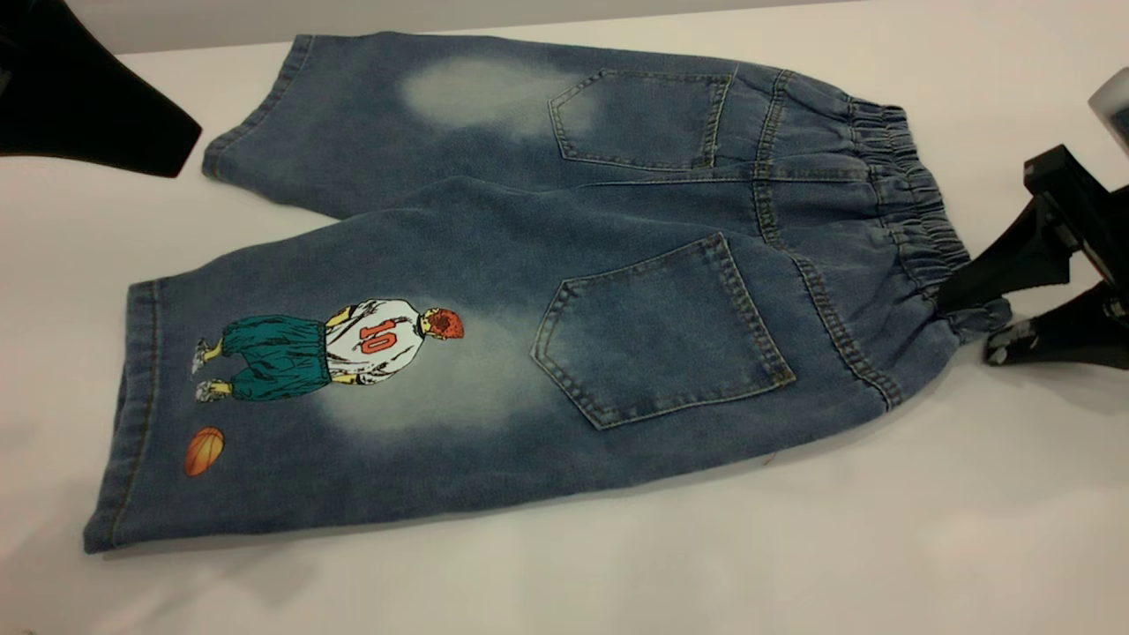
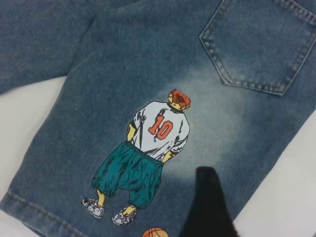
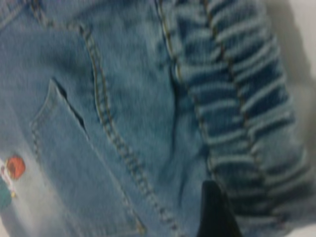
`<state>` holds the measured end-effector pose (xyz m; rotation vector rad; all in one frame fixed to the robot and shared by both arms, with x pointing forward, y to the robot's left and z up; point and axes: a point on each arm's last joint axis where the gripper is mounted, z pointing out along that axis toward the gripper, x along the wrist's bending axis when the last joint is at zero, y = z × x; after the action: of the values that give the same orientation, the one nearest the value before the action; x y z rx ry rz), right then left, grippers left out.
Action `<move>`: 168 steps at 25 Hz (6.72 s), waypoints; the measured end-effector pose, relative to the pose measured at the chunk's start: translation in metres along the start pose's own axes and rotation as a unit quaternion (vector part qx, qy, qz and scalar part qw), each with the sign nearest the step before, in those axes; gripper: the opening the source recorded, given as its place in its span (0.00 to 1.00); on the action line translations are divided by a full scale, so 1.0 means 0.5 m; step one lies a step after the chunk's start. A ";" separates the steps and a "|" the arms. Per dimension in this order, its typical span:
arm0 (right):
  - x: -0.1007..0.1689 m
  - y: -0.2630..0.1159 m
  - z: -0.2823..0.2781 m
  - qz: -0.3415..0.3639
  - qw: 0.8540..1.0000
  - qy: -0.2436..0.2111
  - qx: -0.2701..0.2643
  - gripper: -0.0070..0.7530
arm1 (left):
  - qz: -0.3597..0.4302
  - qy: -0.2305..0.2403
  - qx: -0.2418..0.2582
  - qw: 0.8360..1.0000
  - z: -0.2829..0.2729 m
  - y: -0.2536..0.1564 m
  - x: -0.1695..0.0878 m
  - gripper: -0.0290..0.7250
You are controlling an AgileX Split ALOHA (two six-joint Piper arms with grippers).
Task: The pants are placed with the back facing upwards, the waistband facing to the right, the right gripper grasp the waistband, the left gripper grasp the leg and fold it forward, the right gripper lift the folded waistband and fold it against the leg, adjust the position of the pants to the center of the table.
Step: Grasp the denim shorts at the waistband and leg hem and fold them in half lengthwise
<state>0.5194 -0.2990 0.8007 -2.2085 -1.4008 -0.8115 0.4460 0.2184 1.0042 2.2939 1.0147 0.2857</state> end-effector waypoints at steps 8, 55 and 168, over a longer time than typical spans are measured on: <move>0.002 0.026 -0.002 -0.008 0.999 -0.009 -0.033 0.49 | 0.001 -0.001 0.001 1.000 0.000 0.000 0.000 0.65; 0.024 0.029 -0.002 -0.002 0.998 0.055 -0.042 0.04 | 0.066 -0.004 0.182 0.981 0.026 -0.141 -0.013 0.65; 0.128 0.059 -0.198 -0.052 0.969 0.136 -0.201 0.06 | 0.206 0.231 -0.052 0.949 0.087 0.083 0.139 0.14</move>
<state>0.5415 -0.3283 0.9167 -2.2017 -1.3137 -1.4878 0.5366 0.2282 0.9916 2.3745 0.6902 1.0639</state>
